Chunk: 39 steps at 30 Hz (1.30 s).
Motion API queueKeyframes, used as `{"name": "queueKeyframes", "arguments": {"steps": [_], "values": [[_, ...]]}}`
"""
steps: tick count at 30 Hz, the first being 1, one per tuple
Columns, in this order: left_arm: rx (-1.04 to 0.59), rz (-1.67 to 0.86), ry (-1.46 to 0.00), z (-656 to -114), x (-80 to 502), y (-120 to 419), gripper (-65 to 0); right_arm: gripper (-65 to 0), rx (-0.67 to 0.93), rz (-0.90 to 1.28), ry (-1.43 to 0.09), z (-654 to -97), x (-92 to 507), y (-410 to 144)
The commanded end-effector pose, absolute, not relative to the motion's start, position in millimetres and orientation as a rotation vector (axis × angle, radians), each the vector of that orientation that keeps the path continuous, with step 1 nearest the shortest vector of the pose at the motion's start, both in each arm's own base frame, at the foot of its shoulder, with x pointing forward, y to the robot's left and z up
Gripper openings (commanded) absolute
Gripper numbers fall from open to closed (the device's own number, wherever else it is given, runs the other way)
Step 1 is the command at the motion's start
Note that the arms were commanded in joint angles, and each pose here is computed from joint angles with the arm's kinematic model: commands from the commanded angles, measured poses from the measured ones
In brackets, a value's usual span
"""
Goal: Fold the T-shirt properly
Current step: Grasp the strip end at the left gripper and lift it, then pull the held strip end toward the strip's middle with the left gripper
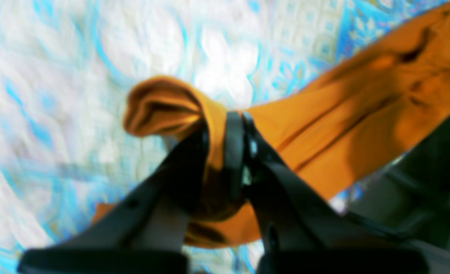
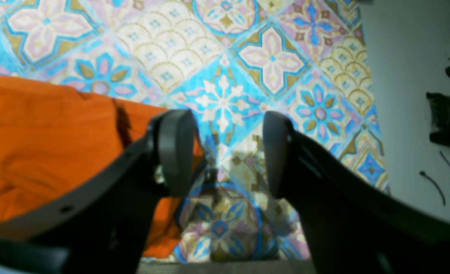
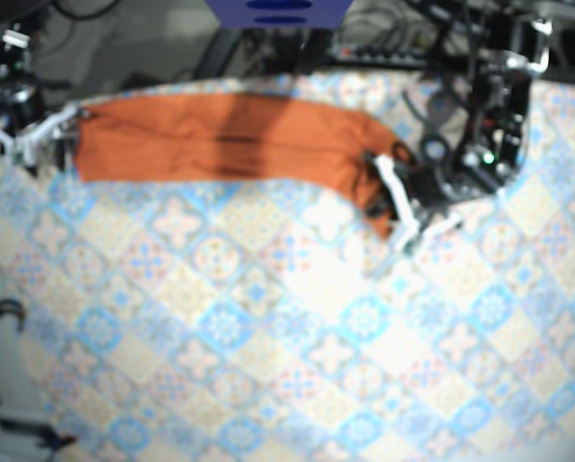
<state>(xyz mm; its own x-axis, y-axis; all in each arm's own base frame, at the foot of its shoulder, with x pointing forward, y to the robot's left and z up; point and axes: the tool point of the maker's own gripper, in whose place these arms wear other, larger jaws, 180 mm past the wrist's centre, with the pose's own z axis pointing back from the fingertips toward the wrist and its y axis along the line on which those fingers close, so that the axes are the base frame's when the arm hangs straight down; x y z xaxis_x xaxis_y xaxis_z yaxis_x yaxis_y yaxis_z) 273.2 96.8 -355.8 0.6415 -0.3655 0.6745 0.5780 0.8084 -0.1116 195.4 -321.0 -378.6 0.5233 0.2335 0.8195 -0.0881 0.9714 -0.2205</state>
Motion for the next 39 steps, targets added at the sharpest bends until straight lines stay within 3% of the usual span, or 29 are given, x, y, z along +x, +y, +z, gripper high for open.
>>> {"name": "queueKeyframes", "arguments": {"steps": [1, 8, 19, 29, 39], "values": [[-0.304, -0.594, -0.742, -341.5, 283.2, 92.6, -65.0, -36.1, -0.171, 0.196, -1.051, -364.7, 200.2, -322.9], [-0.202, -0.795, -0.771, -339.2, 288.3, 62.1, -65.0, -36.1, -0.17, 0.172, -1.073, -360.6, 199.1, -316.1], [-0.064, -1.165, -0.769, -367.5, 248.0, -0.5, -65.0, -36.1, -0.144, 0.129, -1.067, -369.8, 192.2, -304.7], [-0.088, -1.269, -0.823, -364.4, 240.3, -60.2, -65.0, -36.3, -0.134, 0.118, -1.051, -374.3, 182.6, -298.6], [-0.123, -1.306, -0.756, -397.8, 232.8, -72.3, -65.0, -36.4, -0.132, 0.121, -1.046, -375.1, 179.8, -297.9]]}}
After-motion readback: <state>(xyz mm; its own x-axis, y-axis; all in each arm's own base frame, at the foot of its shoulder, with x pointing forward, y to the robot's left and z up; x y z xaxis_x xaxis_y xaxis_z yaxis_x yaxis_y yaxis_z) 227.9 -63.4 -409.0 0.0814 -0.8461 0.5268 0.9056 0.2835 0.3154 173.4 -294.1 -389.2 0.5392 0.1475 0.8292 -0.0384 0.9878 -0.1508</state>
